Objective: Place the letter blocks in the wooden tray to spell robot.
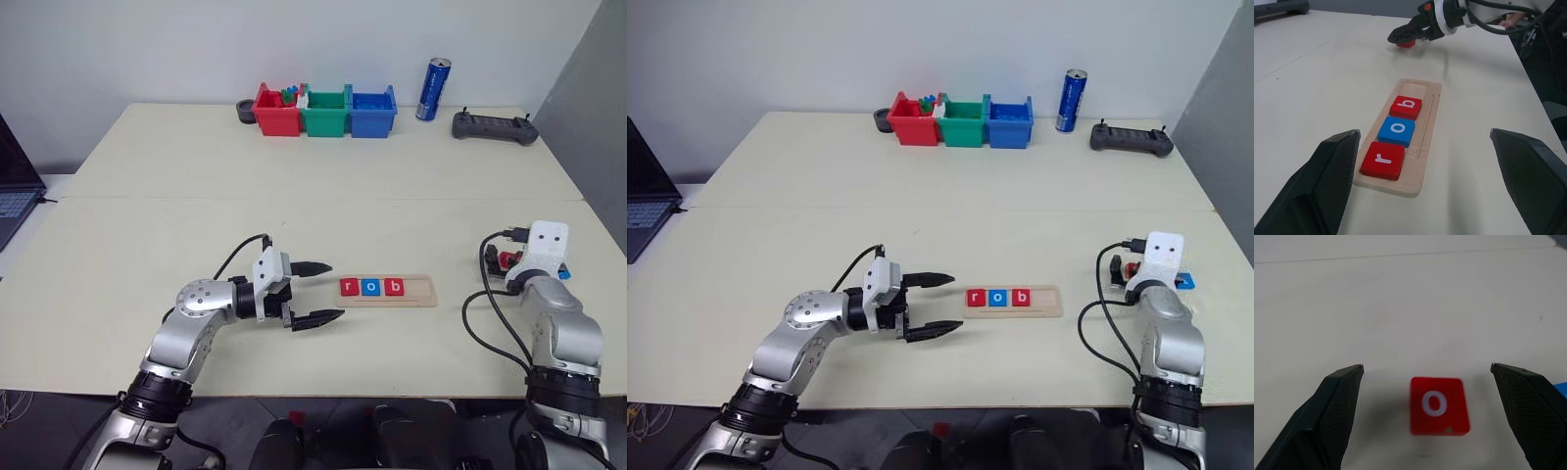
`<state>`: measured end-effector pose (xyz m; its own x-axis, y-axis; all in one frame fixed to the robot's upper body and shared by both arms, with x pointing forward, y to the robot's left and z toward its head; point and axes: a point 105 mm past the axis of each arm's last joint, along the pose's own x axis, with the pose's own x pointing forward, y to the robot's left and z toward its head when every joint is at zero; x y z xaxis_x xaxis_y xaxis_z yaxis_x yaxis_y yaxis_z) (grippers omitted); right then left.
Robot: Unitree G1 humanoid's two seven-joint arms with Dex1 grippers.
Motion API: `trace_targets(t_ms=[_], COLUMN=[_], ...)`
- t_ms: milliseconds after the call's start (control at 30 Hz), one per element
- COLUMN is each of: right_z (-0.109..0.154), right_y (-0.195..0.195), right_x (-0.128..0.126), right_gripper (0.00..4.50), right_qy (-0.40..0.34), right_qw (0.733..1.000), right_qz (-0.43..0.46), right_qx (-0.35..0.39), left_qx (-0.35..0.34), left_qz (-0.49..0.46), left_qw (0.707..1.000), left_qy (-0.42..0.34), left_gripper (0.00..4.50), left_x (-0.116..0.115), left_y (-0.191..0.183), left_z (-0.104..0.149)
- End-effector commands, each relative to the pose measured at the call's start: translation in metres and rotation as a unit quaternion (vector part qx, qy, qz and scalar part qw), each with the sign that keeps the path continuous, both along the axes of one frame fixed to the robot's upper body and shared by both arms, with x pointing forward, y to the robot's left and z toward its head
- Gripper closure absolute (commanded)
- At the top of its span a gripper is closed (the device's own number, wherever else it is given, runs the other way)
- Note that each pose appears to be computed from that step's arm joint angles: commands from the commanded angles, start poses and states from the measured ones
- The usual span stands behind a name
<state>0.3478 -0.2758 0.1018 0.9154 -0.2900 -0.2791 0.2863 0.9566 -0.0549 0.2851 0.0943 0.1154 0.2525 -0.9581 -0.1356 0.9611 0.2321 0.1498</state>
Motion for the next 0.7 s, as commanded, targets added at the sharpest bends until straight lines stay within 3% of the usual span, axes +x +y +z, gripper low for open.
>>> trace_targets(t_ms=[33, 333, 633, 700], right_z=[0.007, -0.011, -0.014, -0.015], right_y=[0.002, -0.017, -0.015, -0.016], right_x=[-0.001, -0.012, -0.013, -0.014], right_gripper=[0.06, 0.06, 0.06, 0.45], right_qy=[-0.009, 0.024, 0.026, 0.026], right_qw=[1.000, 0.997, 0.996, 0.995], right_qz=[-0.007, -0.070, -0.075, -0.079], right_qx=[-0.008, 0.029, 0.047, 0.051], left_qx=[-0.002, -0.001, -0.002, -0.001], left_qz=[-0.002, -0.003, -0.006, -0.007], left_qw=[1.000, 1.000, 1.000, 1.000], left_qy=[-0.019, -0.019, -0.019, -0.019], left_gripper=[0.00, 0.00, 0.00, 0.00], left_x=[-0.004, -0.005, -0.003, -0.003], left_y=[0.001, 0.001, -0.001, -0.001], left_z=[0.007, 0.007, 0.008, 0.008])
